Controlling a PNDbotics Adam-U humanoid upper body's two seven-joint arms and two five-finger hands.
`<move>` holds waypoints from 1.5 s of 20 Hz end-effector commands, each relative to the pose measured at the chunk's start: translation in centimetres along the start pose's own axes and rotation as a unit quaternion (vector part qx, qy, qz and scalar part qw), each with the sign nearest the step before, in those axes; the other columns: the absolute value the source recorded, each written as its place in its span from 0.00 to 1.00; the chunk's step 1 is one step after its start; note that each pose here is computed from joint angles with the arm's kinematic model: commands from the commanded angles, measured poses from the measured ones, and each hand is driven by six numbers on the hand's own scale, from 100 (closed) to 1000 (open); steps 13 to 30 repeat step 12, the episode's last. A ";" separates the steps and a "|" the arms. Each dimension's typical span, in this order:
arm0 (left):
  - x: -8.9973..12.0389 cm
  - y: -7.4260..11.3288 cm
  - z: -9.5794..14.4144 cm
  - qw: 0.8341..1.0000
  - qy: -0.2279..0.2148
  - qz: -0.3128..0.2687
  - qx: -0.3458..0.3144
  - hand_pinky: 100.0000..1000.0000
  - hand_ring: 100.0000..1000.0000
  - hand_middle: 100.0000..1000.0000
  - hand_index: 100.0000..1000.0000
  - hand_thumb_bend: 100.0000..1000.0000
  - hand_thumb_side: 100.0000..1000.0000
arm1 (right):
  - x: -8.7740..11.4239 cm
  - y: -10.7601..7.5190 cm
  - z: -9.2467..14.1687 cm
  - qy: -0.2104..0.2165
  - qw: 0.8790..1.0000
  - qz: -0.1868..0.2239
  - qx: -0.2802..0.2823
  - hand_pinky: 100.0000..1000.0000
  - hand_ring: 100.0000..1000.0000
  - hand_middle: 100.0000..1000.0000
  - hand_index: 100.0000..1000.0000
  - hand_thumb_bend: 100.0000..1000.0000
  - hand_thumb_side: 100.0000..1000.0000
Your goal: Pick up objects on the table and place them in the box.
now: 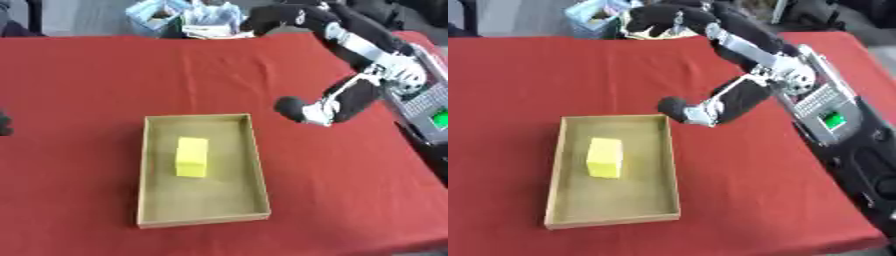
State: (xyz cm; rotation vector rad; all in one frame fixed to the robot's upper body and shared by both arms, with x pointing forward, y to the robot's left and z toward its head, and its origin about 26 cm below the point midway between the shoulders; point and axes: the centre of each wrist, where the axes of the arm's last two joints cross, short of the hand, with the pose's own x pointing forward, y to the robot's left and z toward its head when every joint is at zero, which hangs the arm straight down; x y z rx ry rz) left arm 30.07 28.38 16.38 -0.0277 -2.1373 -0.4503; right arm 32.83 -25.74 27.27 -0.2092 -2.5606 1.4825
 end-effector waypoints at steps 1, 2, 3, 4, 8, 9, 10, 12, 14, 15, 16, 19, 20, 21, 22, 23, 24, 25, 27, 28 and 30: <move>0.5 0.5 -0.1 1.000 -0.007 -0.012 0.005 0.67 0.67 0.59 0.69 0.00 0.79 | 0.9 -1.3 0.1 -0.004 0.999 0.016 -0.031 0.75 0.84 0.79 0.98 0.21 0.42; 0.5 0.5 -0.1 1.000 -0.007 -0.012 0.005 0.67 0.67 0.59 0.69 0.00 0.79 | 1.0 -1.3 0.2 -0.002 0.999 0.016 -0.035 0.75 0.84 0.79 0.98 0.21 0.42; 0.5 0.5 -0.1 1.000 -0.007 -0.012 0.006 0.67 0.67 0.60 0.69 0.00 0.79 | 1.1 -1.2 0.2 0.000 0.999 0.016 -0.038 0.74 0.83 0.78 0.97 0.21 0.42; 0.5 0.6 -0.1 1.000 -0.006 -0.013 0.007 0.67 0.67 0.60 0.69 0.00 0.79 | 1.0 -1.0 0.8 0.011 0.998 0.012 -0.053 0.74 0.83 0.78 0.97 0.21 0.42; 0.5 0.6 -0.1 1.000 -0.005 -0.015 0.010 0.67 0.67 0.60 0.69 0.00 0.79 | 1.0 -0.4 2.3 0.045 0.994 -0.002 -0.097 0.72 0.82 0.76 0.97 0.20 0.42; 0.5 0.6 -0.1 1.000 -0.005 -0.015 0.011 0.67 0.67 0.61 0.69 0.00 0.79 | 1.0 -0.2 2.6 0.053 0.993 -0.005 -0.107 0.72 0.81 0.76 0.96 0.19 0.42; 0.5 0.6 0.0 1.000 -0.004 -0.015 0.012 0.67 0.67 0.61 0.69 0.00 0.79 | 1.1 0.0 2.9 0.060 0.991 -0.009 -0.116 0.72 0.81 0.76 0.96 0.19 0.42; 0.4 0.6 0.0 1.000 -0.004 -0.015 0.013 0.67 0.67 0.61 0.69 0.00 0.79 | 1.2 0.2 3.2 0.066 0.990 -0.012 -0.125 0.72 0.81 0.75 0.95 0.18 0.42; 0.4 0.6 0.0 1.000 -0.004 -0.015 0.013 0.67 0.67 0.61 0.69 0.00 0.79 | 1.2 0.2 3.2 0.066 0.990 -0.012 -0.125 0.72 0.81 0.75 0.95 0.18 0.42; 0.4 0.6 0.0 1.000 -0.004 -0.015 0.013 0.67 0.67 0.61 0.69 0.00 0.79 | 1.2 0.2 3.2 0.066 0.990 -0.012 -0.125 0.72 0.81 0.75 0.95 0.18 0.42; 0.4 0.6 0.0 1.000 -0.004 -0.015 0.013 0.67 0.67 0.61 0.69 0.00 0.79 | 1.2 0.2 3.2 0.066 0.990 -0.012 -0.125 0.72 0.81 0.75 0.95 0.18 0.42; 0.4 0.6 0.0 1.000 -0.004 -0.015 0.013 0.67 0.67 0.61 0.69 0.00 0.79 | 1.2 0.2 3.2 0.066 0.990 -0.012 -0.125 0.72 0.81 0.75 0.95 0.18 0.42; 0.4 0.6 0.0 1.000 -0.004 -0.015 0.013 0.67 0.67 0.61 0.69 0.00 0.79 | 1.2 0.2 3.2 0.066 0.990 -0.012 -0.125 0.72 0.81 0.75 0.95 0.18 0.42; 0.4 0.6 0.0 1.000 -0.004 -0.015 0.013 0.67 0.67 0.61 0.69 0.00 0.79 | 1.2 0.2 3.2 0.066 0.990 -0.012 -0.125 0.72 0.81 0.75 0.95 0.18 0.42; 0.4 0.6 0.0 1.000 -0.004 -0.015 0.013 0.67 0.67 0.61 0.69 0.00 0.79 | 1.2 0.2 3.2 0.066 0.990 -0.012 -0.125 0.72 0.81 0.75 0.95 0.18 0.42; 0.4 0.6 0.0 1.000 -0.004 -0.015 0.013 0.67 0.67 0.61 0.69 0.00 0.79 | 1.2 0.2 3.2 0.066 0.990 -0.012 -0.125 0.72 0.81 0.75 0.95 0.18 0.42; 0.4 0.6 0.0 1.000 -0.004 -0.015 0.013 0.67 0.67 0.61 0.69 0.00 0.79 | 1.2 0.2 3.2 0.066 0.990 -0.012 -0.125 0.72 0.81 0.75 0.95 0.18 0.42; 0.4 0.6 0.0 1.000 -0.004 -0.015 0.013 0.67 0.67 0.61 0.69 0.00 0.79 | 1.2 0.2 3.2 0.066 0.990 -0.012 -0.125 0.72 0.81 0.75 0.95 0.18 0.42; 0.4 0.6 0.0 1.000 -0.004 -0.015 0.013 0.67 0.67 0.61 0.69 0.00 0.79 | 1.2 0.2 3.2 0.066 0.990 -0.012 -0.125 0.72 0.81 0.75 0.95 0.18 0.42; 0.4 0.6 0.0 1.000 -0.004 -0.015 0.013 0.67 0.67 0.61 0.69 0.00 0.79 | 1.2 0.2 3.2 0.066 0.990 -0.012 -0.125 0.72 0.81 0.75 0.95 0.18 0.42; 0.4 0.6 0.0 1.000 -0.004 -0.015 0.013 0.67 0.67 0.61 0.69 0.00 0.79 | 1.2 0.2 3.2 0.066 0.990 -0.012 -0.125 0.72 0.81 0.75 0.95 0.18 0.42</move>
